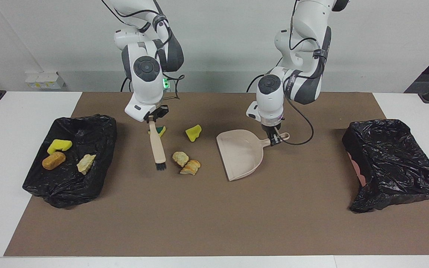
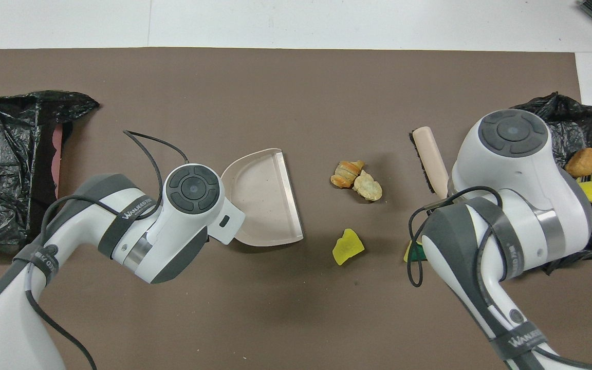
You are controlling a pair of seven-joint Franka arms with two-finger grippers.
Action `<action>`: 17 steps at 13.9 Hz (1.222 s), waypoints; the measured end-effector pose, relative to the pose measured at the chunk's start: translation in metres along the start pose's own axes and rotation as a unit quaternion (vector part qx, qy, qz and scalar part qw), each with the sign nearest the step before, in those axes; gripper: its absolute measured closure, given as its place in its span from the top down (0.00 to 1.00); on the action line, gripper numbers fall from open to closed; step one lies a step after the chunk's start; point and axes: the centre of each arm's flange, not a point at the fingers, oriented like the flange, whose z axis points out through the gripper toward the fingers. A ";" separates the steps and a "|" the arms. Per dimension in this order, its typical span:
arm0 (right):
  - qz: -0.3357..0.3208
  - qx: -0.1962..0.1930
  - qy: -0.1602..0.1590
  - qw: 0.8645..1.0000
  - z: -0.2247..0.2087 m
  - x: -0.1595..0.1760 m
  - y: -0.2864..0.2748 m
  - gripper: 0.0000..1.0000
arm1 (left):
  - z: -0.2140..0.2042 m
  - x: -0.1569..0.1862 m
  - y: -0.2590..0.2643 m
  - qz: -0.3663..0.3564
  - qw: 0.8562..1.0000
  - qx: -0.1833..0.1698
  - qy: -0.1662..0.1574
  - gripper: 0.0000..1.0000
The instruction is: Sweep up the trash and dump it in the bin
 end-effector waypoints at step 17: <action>-0.012 0.076 0.016 0.997 0.069 0.016 -0.082 0.26 | 0.002 -0.001 0.000 -0.010 1.000 -0.001 -0.001 0.31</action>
